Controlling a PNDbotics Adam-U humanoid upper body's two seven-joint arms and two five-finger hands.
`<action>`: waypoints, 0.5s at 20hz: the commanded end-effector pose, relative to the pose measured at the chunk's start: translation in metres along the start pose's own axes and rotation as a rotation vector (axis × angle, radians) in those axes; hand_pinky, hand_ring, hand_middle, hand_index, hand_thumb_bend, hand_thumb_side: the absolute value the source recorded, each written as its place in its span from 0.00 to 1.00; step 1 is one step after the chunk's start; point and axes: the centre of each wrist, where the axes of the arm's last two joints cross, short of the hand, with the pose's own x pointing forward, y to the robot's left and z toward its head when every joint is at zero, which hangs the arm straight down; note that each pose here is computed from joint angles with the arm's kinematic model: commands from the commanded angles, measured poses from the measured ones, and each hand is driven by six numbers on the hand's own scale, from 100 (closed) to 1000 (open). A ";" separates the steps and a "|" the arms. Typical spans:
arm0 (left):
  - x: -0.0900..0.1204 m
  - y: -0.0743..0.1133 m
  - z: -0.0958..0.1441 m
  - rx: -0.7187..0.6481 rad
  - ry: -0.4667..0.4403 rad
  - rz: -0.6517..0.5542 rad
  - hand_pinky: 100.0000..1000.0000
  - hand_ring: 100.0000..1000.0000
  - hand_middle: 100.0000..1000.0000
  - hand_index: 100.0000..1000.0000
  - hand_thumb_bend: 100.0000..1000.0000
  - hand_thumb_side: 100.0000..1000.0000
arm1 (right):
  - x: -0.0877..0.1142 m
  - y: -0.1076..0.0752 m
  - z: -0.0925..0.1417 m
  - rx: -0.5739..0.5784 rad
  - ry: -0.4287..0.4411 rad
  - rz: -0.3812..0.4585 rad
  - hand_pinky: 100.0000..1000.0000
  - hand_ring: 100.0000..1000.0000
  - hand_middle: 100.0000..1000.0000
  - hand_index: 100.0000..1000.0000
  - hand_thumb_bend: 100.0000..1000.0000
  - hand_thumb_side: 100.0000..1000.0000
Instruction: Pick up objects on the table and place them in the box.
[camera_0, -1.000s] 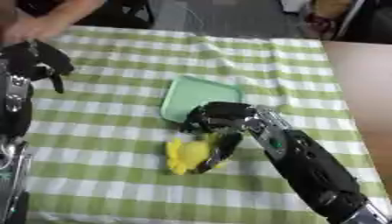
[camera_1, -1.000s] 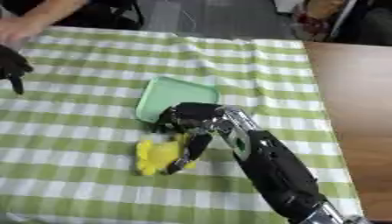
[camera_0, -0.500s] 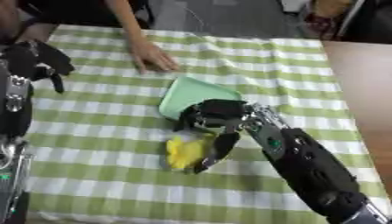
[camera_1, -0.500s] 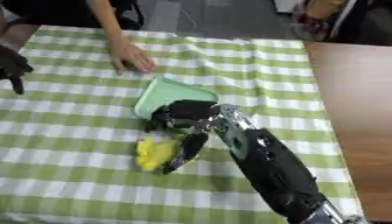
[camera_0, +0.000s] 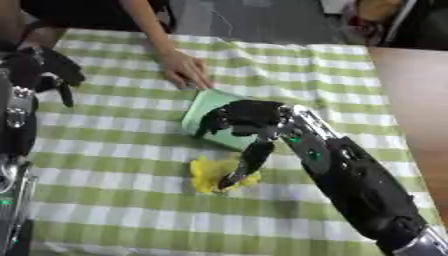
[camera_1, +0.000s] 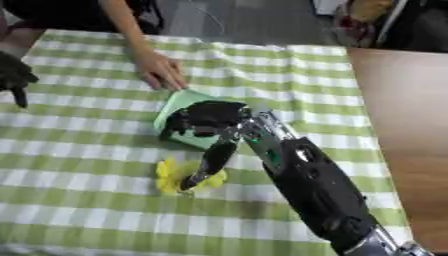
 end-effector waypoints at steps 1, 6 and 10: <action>0.005 0.003 -0.004 -0.004 -0.026 -0.008 0.15 0.42 0.44 0.37 0.55 1.00 | 0.002 -0.012 0.002 -0.002 -0.019 0.031 0.54 0.63 0.70 0.83 0.65 0.54; 0.006 0.003 -0.004 -0.003 -0.027 -0.008 0.15 0.42 0.44 0.37 0.55 1.00 | 0.002 -0.011 0.002 0.005 -0.025 0.022 0.53 0.62 0.70 0.83 0.67 0.53; 0.006 0.003 -0.004 -0.003 -0.027 -0.008 0.15 0.42 0.44 0.37 0.55 1.00 | 0.003 -0.009 0.002 0.009 -0.029 0.012 0.52 0.62 0.70 0.83 0.67 0.52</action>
